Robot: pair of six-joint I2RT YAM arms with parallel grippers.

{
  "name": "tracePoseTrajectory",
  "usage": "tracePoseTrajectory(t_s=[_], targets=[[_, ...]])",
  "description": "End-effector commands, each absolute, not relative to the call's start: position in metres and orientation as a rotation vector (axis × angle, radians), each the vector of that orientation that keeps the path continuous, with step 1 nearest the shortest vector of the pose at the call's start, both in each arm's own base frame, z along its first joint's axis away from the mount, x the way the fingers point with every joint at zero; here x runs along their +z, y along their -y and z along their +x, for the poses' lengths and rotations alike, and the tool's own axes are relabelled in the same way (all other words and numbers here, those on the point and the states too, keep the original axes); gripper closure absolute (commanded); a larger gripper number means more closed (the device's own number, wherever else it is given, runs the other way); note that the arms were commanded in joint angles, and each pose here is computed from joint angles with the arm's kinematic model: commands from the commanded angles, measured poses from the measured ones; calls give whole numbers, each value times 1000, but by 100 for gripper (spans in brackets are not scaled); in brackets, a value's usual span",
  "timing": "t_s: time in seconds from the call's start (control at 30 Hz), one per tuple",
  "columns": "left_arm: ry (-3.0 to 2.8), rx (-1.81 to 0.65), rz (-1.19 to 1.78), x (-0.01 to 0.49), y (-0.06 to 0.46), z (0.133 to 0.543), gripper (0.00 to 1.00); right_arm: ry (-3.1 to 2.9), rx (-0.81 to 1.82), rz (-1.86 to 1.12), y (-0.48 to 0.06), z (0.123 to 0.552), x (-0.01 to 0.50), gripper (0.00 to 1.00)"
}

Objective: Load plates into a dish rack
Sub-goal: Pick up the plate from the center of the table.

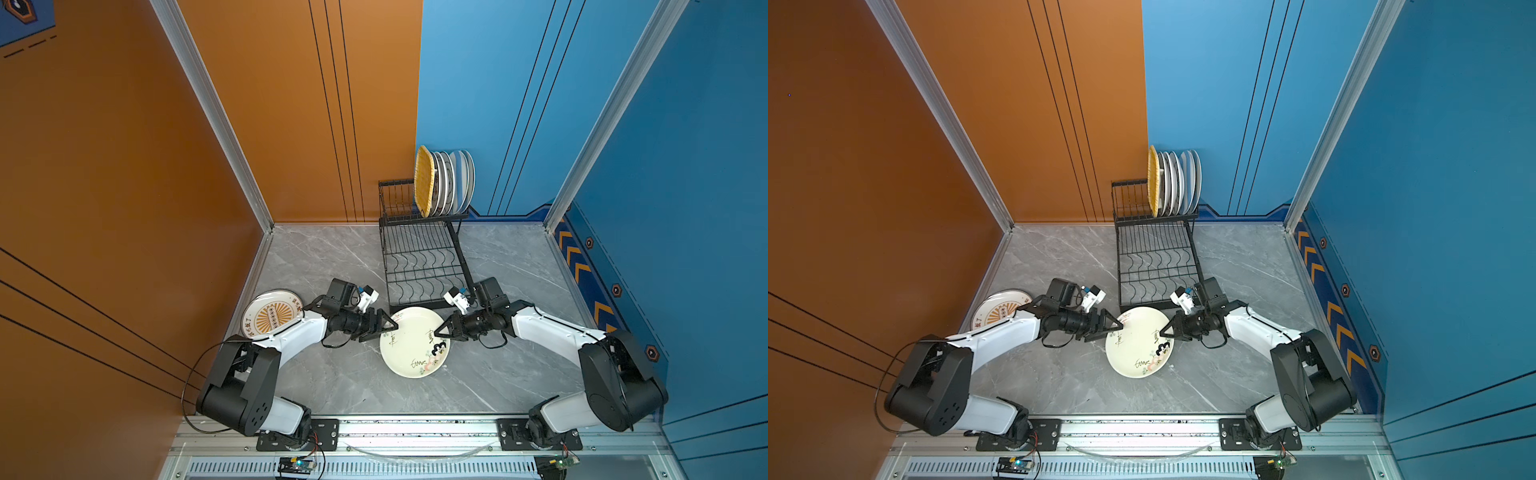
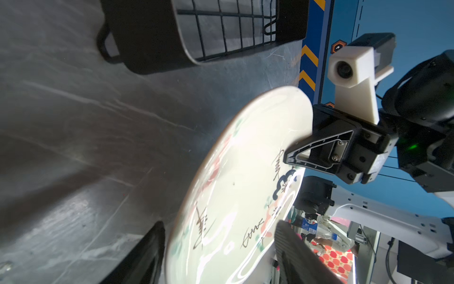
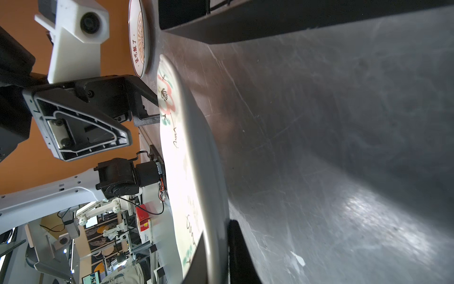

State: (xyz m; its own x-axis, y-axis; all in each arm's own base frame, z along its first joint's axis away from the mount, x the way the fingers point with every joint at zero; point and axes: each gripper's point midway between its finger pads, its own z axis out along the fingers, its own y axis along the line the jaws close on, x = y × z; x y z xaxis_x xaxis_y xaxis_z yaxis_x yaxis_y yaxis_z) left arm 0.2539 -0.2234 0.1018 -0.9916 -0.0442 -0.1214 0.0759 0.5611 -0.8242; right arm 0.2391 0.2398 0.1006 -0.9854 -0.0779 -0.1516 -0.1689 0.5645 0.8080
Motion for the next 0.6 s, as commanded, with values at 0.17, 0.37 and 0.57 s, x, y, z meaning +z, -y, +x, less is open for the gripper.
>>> tracePoseTrajectory(t_s=[0.17, 0.37, 0.57], targets=[[-2569, -1500, 71, 133, 228, 270, 20, -2412, 1640, -211, -241, 261, 176, 100], [-2415, -1619, 33, 161, 241, 299, 33, -2340, 1642, -216, -242, 276, 198, 100], [-2300, -1704, 19, 189, 250, 321, 59, -2257, 1649, -178, -240, 294, 216, 100]])
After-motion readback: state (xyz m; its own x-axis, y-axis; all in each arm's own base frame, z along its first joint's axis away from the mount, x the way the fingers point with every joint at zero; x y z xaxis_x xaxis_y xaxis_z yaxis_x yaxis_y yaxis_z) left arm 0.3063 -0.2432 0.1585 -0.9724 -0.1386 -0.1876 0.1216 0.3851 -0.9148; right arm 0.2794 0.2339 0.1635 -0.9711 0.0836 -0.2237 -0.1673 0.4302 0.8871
